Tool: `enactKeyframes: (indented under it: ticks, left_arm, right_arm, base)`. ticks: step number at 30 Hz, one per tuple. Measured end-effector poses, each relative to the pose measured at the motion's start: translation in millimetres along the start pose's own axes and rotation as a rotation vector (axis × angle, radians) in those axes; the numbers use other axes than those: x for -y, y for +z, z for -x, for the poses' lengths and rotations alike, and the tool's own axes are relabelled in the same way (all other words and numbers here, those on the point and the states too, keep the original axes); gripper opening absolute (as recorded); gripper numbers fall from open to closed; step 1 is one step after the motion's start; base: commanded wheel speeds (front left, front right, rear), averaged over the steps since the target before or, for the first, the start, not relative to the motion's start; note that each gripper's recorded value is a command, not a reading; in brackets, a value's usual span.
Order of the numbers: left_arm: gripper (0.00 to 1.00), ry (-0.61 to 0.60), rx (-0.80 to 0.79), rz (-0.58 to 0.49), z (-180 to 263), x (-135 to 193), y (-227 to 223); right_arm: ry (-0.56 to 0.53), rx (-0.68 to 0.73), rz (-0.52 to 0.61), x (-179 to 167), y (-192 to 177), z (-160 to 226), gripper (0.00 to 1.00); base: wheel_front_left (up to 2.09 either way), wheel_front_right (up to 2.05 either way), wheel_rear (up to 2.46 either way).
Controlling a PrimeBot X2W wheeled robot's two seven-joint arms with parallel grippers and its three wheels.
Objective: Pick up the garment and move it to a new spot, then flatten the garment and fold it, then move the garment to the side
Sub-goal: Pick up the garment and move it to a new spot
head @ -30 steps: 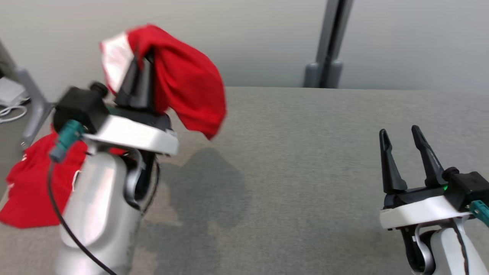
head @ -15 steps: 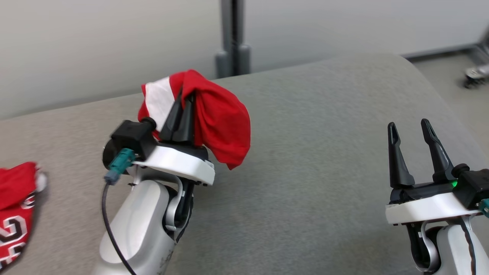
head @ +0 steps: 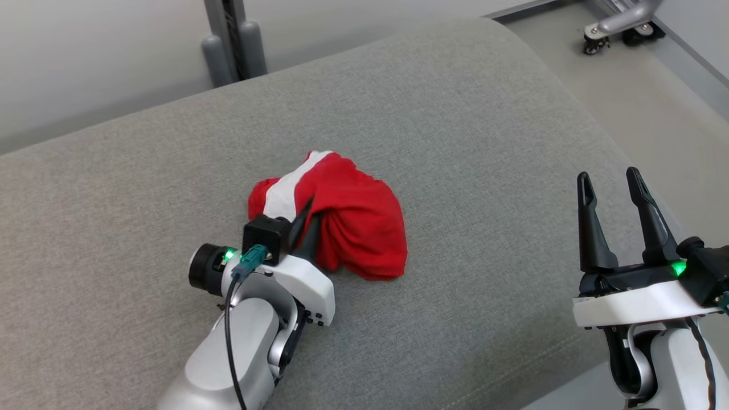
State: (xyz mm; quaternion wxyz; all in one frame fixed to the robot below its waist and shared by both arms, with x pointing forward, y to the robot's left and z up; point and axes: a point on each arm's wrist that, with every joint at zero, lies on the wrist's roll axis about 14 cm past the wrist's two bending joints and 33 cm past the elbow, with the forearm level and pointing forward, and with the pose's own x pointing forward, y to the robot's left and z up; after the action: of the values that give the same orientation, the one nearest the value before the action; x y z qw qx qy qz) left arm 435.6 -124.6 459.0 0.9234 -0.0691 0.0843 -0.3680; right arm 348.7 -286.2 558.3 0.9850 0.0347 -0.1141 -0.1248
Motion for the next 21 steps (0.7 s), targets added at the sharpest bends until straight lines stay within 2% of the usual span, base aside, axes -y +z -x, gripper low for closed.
enactKeyframes:
  ticks: [6, 13, 18, 21]
  left_arm:
    - [1.00, -0.006, -0.057, -0.005, 4, -1, -12]
    - [1.00, 0.010, -0.032, -0.003, 19, -9, 3]
    - [1.00, 0.082, 0.024, 0.015, 45, -28, 22]
    - [1.00, 0.178, 0.113, -0.011, 67, -52, 50]
  right_arm:
    - [0.014, -0.006, -0.012, -5, -3, -1, 1.00]
    - [0.069, -0.002, -0.033, -25, -4, -4, 1.00]
    - [0.128, -0.008, -0.050, -45, -8, -1, 1.00]
    - [0.183, 0.003, -0.063, -64, -5, -2, 1.00]
  base:
    - [0.00, 0.00, 0.00]
    - [0.00, 0.00, 0.00]
    - [0.00, 0.00, 0.00]
    - [0.00, 0.00, 0.00]
